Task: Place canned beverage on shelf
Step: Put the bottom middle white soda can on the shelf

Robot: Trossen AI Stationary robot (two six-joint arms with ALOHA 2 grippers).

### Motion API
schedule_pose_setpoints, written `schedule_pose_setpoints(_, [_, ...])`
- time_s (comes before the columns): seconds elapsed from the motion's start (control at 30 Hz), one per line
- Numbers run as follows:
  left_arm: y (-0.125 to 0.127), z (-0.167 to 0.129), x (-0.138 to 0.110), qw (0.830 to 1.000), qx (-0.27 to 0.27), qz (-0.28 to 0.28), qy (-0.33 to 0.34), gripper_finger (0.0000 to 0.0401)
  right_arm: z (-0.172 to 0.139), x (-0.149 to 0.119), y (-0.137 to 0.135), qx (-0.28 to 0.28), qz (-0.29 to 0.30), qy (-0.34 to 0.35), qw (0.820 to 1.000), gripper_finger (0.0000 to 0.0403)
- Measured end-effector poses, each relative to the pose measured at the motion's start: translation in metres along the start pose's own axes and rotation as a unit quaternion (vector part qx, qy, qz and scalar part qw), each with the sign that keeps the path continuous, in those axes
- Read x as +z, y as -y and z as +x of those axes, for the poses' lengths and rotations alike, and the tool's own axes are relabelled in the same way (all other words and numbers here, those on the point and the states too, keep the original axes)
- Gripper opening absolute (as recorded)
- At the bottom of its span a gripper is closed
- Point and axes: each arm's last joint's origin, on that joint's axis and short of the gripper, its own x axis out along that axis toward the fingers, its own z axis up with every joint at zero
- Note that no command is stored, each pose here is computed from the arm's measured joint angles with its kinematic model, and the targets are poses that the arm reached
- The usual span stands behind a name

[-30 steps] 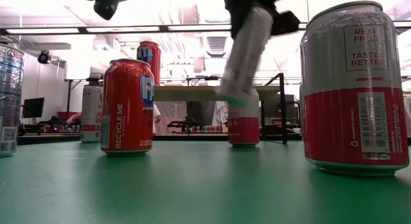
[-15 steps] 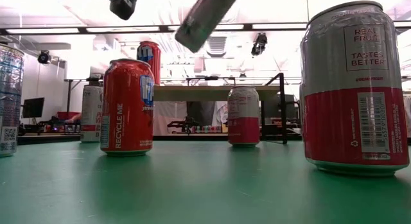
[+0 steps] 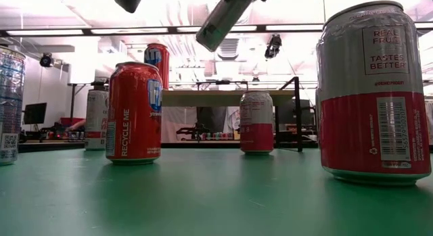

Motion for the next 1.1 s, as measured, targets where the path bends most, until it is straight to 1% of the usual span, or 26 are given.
schedule_pose_setpoints(0.17, [-0.001,0.004,0.006,0.999,0.007,0.025,0.026,0.0079,0.002,-0.004,0.006,0.015,-0.019,-0.02,1.0,0.0242])
schedule_pose_setpoints(0.27, [-0.005,0.011,0.008,0.998,0.037,0.043,0.042,0.0099,0.002,-0.005,0.003,0.018,-0.027,-0.025,0.999,0.0242])
schedule_pose_setpoints(0.37, [-0.008,0.02,0.005,0.995,0.057,0.068,0.034,0.0139,0.001,-0.006,-0.002,0.021,-0.032,-0.026,0.999,0.0242])
schedule_pose_setpoints(0.57, [-0.019,0.044,0.003,0.983,0.141,0.107,0.039,0.0259,-0.001,-0.007,-0.015,0.036,-0.04,-0.028,0.998,0.0242])
schedule_pose_setpoints(0.63, [-0.022,0.052,0.001,0.981,0.149,0.122,0.028,0.0293,-0.001,-0.007,-0.018,0.038,-0.043,-0.029,0.998,0.0242])
schedule_pose_setpoints(0.7, [-0.024,0.062,0.003,0.981,0.148,0.124,0.022,0.0317,-0.002,-0.008,-0.02,0.04,-0.046,-0.032,0.998,0.0242])
schedule_pose_setpoints(0.77, [-0.027,0.072,0.007,0.981,0.15,0.123,0.017,0.0328,-0.002,-0.009,-0.021,0.041,-0.047,-0.039,0.997,0.0242])
schedule_pose_setpoints(0.8, [-0.029,0.077,0.01,0.98,0.159,0.122,0.012,0.033,-0.002,-0.01,-0.021,0.041,-0.045,-0.042,0.997,0.0242])
schedule_pose_setpoints(0.93, [-0.037,0.092,0.016,0.965,0.228,0.121,-0.033,0.0326,-0.002,-0.012,-0.021,0.04,-0.037,-0.053,0.997,0.0242])
schedule_pose_setpoints(1.1, [-0.042,0.109,0.017,0.963,0.23,0.133,-0.051,0.032,-0.002,-0.012,-0.022,0.04,-0.034,-0.054,0.997,0.0242])
